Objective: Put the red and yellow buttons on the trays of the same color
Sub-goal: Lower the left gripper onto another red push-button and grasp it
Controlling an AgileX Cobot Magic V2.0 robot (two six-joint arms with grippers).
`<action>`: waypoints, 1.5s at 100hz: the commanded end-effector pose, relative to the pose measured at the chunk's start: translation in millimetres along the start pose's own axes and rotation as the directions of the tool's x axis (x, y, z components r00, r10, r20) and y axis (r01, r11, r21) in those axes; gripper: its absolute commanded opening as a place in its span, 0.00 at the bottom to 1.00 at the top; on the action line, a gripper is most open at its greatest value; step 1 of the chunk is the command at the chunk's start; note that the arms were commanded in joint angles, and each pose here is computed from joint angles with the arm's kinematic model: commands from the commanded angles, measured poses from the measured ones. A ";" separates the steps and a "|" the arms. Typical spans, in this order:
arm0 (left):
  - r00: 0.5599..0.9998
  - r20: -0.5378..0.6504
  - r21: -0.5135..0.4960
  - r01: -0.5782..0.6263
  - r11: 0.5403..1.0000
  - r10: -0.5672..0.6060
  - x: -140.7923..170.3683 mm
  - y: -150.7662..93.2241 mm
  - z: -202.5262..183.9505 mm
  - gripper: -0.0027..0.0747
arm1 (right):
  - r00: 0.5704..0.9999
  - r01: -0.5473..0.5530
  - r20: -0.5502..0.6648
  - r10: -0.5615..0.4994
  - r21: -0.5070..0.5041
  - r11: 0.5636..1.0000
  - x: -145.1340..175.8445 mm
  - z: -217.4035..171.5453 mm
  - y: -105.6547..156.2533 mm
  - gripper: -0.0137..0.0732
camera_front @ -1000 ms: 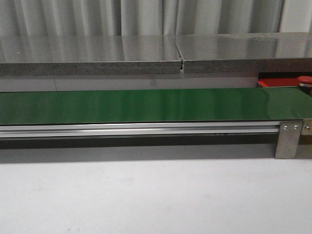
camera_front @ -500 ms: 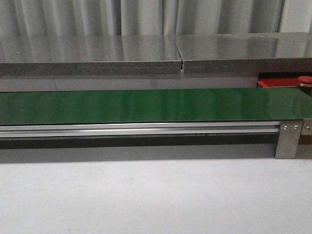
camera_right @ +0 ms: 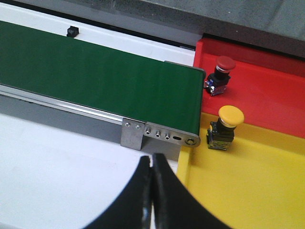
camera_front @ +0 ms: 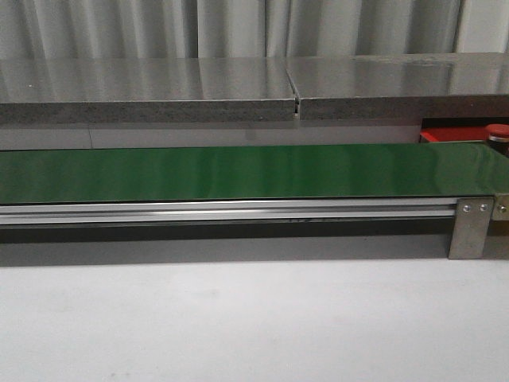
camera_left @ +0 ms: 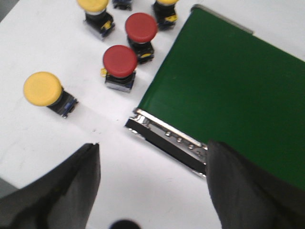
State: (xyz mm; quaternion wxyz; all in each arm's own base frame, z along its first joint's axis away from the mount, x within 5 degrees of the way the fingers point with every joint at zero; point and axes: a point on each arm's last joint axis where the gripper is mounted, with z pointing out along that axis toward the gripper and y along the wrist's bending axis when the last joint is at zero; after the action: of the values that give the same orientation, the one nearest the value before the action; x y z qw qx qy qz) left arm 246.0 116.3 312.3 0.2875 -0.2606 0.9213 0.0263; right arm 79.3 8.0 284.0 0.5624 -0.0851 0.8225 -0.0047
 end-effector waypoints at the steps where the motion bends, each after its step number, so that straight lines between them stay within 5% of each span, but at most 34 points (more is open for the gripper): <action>1: 0.999 0.013 -0.004 0.051 0.999 -0.051 -22.9 8.0 -0.5 0.65 | 0.996 0.015 0.084 -0.017 0.027 1.000 -13.4 -3.2 -2.9 0.08; 61: 0.940 -0.329 -0.019 0.085 0.996 -0.086 -82.9 20.8 115.6 0.65 | 0.996 0.015 0.084 -0.017 0.027 1.000 -13.4 -3.2 -2.9 0.08; 102: 0.948 -0.308 -0.024 0.081 0.996 -0.085 -96.0 23.6 145.1 0.64 | 0.996 0.015 0.084 -0.017 0.027 1.000 -13.4 -3.2 -2.9 0.08; 150: 0.951 -0.301 -0.019 0.071 0.997 -0.073 -97.1 23.8 149.5 0.28 | 0.996 0.015 0.084 -0.017 0.027 1.000 -13.4 -3.2 -2.9 0.08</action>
State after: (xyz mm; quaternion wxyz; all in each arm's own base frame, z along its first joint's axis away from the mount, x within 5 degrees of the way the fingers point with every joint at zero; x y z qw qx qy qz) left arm 379.5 211.9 200.9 0.0865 -0.2993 0.9498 -0.0287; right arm 79.1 8.0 284.1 0.5631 -0.0851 0.8220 -0.0048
